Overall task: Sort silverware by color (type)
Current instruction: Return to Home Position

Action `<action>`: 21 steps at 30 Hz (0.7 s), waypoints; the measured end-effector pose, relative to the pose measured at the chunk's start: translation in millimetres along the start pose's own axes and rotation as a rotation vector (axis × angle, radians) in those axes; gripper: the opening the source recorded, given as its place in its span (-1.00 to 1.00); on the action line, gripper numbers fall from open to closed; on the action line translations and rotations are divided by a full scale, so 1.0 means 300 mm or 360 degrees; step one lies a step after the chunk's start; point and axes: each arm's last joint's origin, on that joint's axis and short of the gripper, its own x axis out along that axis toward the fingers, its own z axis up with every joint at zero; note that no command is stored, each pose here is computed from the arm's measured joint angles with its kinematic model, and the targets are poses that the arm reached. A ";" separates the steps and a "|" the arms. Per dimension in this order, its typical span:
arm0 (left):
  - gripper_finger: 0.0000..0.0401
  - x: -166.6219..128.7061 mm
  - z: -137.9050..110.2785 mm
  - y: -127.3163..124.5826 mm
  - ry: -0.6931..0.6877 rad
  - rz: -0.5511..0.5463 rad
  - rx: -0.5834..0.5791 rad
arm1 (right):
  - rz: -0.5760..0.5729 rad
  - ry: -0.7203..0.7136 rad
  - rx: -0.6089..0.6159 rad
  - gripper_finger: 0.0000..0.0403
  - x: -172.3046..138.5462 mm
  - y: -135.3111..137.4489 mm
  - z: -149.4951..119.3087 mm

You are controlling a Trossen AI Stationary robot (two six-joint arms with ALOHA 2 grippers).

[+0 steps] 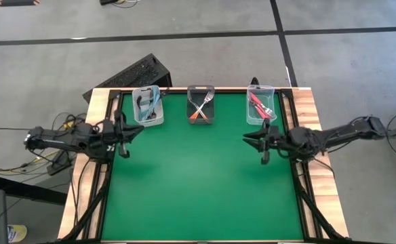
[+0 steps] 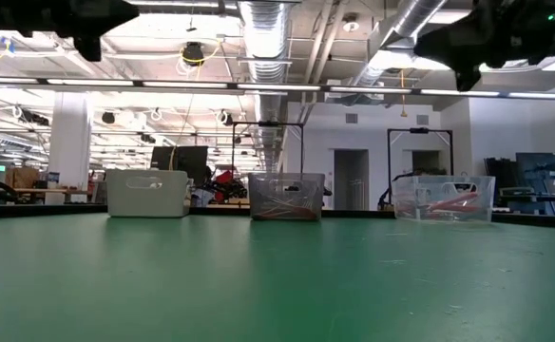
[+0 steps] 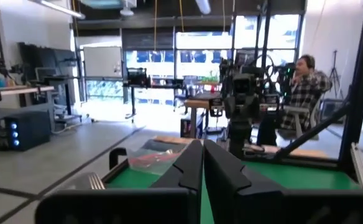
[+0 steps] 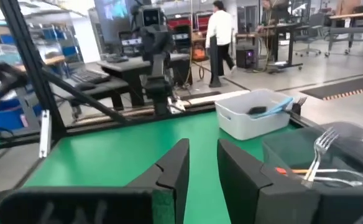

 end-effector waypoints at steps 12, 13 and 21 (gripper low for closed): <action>-0.98 -0.064 -0.004 0.023 0.0008 -0.0033 0.0004 | 0.0034 -0.0082 0.0036 -0.47 -0.091 -0.032 -0.045; -0.98 -0.064 -0.004 0.022 0.0005 -0.0044 0.0008 | 0.0029 -0.0082 0.0034 -0.47 -0.092 -0.035 -0.059; -0.98 -0.064 -0.011 0.019 0.0038 -0.0102 0.0031 | -0.0087 -0.0079 0.0022 -0.47 -0.088 -0.069 -0.106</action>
